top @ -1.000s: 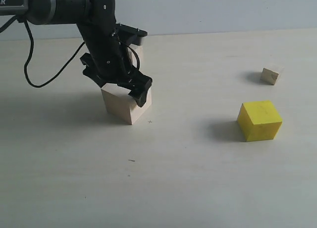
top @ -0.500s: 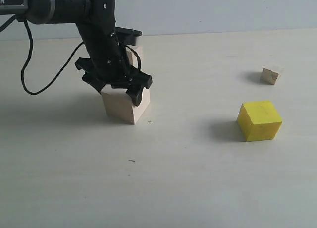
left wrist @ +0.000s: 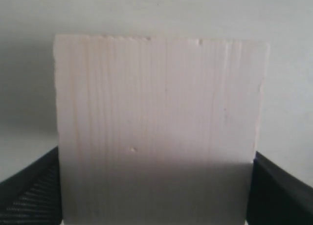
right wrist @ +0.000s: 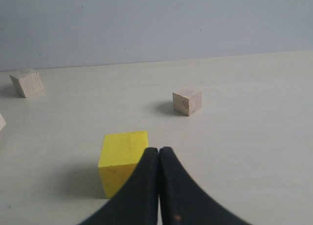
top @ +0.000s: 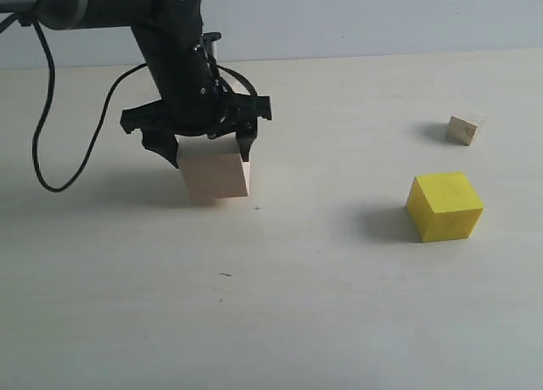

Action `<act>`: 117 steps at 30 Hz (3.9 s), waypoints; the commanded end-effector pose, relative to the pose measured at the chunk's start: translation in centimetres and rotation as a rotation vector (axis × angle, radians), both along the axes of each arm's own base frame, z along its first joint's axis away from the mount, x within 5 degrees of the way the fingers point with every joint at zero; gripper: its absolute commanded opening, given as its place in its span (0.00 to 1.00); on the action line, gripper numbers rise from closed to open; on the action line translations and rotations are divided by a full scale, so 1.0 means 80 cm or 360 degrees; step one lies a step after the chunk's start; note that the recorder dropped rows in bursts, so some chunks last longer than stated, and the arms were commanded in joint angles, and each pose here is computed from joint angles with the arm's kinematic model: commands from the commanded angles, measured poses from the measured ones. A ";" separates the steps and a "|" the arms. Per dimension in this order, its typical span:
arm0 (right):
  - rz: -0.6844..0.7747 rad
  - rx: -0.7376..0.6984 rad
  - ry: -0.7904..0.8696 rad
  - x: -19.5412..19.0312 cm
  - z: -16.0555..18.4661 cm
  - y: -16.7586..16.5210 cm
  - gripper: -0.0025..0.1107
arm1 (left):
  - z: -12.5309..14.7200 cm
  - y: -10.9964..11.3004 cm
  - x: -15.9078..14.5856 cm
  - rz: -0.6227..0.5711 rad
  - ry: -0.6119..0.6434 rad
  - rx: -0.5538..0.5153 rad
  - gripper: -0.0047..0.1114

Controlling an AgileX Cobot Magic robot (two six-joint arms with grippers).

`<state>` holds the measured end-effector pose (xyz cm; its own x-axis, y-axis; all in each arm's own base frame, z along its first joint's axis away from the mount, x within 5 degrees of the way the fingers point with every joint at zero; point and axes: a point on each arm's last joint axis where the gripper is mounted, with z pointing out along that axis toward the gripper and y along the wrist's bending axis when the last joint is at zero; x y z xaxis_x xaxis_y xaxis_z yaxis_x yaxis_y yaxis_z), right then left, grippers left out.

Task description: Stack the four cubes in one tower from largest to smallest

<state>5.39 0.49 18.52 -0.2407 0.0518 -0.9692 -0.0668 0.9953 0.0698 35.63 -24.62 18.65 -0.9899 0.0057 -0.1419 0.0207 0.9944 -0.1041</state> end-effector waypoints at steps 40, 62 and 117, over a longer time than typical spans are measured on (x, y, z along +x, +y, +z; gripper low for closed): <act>0.0002 0.0008 -0.0019 0.000 0.000 0.000 0.02 | -0.021 -0.060 -0.043 0.0109 0.0034 0.0053 0.04; 0.0002 0.0008 -0.0019 0.000 0.000 0.000 0.02 | -0.021 -0.058 -0.043 0.0075 0.0020 0.0082 0.84; 0.0002 0.0008 -0.0019 0.000 0.000 0.000 0.02 | 0.273 0.078 -0.164 -0.0663 -0.1089 -0.0074 0.05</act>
<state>5.39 0.49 18.52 -0.2407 0.0518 -0.9692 -0.0668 0.9953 0.0698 23.83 -19.39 39.89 -0.6435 0.3317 -0.6899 0.4430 0.8963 0.0177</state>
